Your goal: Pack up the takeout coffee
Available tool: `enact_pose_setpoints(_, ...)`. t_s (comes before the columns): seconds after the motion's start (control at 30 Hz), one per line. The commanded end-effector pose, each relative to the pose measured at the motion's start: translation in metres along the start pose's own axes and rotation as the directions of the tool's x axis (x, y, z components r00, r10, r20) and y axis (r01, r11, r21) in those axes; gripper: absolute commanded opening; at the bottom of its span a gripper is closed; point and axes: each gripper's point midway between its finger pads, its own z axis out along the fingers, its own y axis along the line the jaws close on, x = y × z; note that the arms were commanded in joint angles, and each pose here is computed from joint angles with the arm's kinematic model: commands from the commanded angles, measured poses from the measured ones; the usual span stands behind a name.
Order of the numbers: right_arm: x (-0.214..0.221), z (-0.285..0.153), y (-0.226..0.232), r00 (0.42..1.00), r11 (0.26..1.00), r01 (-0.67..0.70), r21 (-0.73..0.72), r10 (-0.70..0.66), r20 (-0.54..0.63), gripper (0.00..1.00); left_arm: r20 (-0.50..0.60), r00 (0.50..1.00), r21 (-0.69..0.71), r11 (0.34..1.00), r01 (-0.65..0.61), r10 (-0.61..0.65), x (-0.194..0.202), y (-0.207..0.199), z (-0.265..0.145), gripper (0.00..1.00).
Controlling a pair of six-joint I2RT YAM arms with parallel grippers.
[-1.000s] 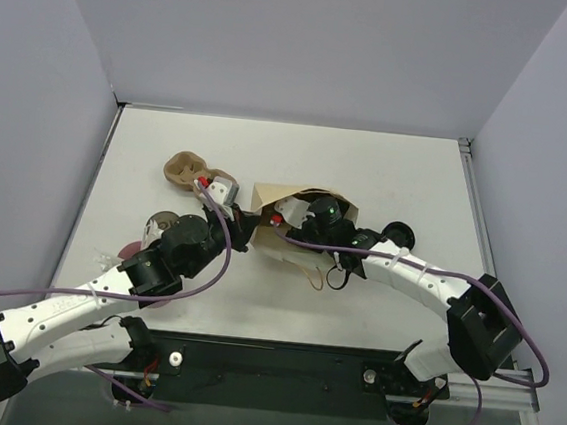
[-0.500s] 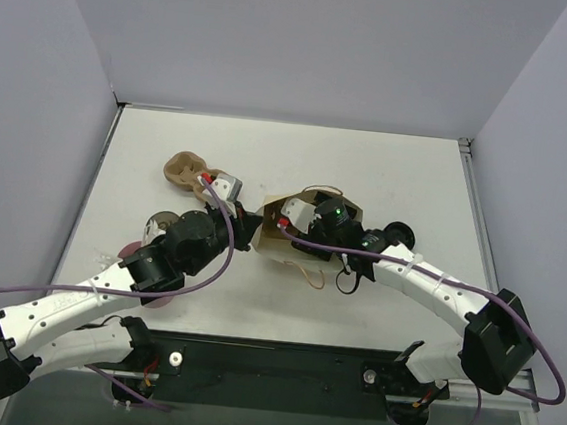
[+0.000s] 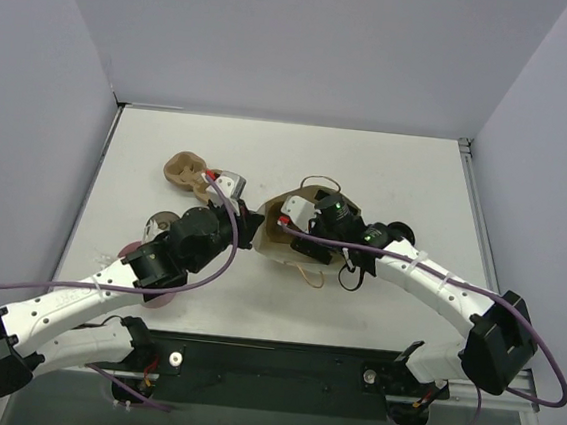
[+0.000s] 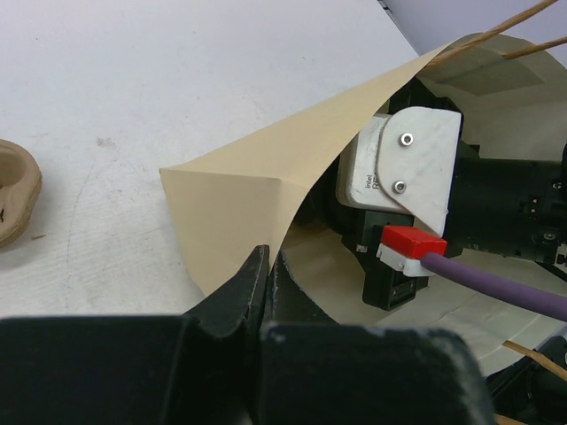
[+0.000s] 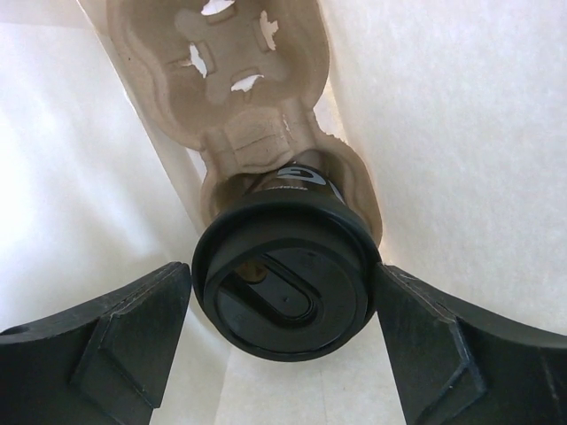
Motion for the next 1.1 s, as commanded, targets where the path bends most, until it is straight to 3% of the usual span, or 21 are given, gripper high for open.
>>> enact_pose_setpoints(0.0, -0.009, -0.019, -0.015, 0.999, 0.999, -0.045, 0.026, 0.045, 0.025, 0.85, 0.065, 0.998, 0.033, 0.999, 0.006, -0.009, -0.033, -0.015, 0.000, 0.00)
enact_pose_setpoints(0.47, -0.015, -0.029, -0.016, 0.997, 0.998, -0.066, 0.008, 0.066, 0.040, 0.90, 0.032, 0.999, 0.016, 1.000, -0.012, 0.011, -0.031, -0.013, 0.001, 0.00)
enact_pose_setpoints(0.63, -0.016, -0.032, -0.017, 0.997, 0.997, -0.072, 0.009, 0.072, 0.038, 0.97, 0.032, 0.999, 0.021, 1.000, -0.014, 0.013, -0.033, -0.015, 0.001, 0.00)
enact_pose_setpoints(1.07, -0.022, -0.038, -0.012, 0.995, 0.996, -0.080, -0.029, 0.081, 0.054, 0.79, 0.028, 1.000, 0.024, 1.000, -0.012, 0.011, -0.036, -0.018, 0.002, 0.00)
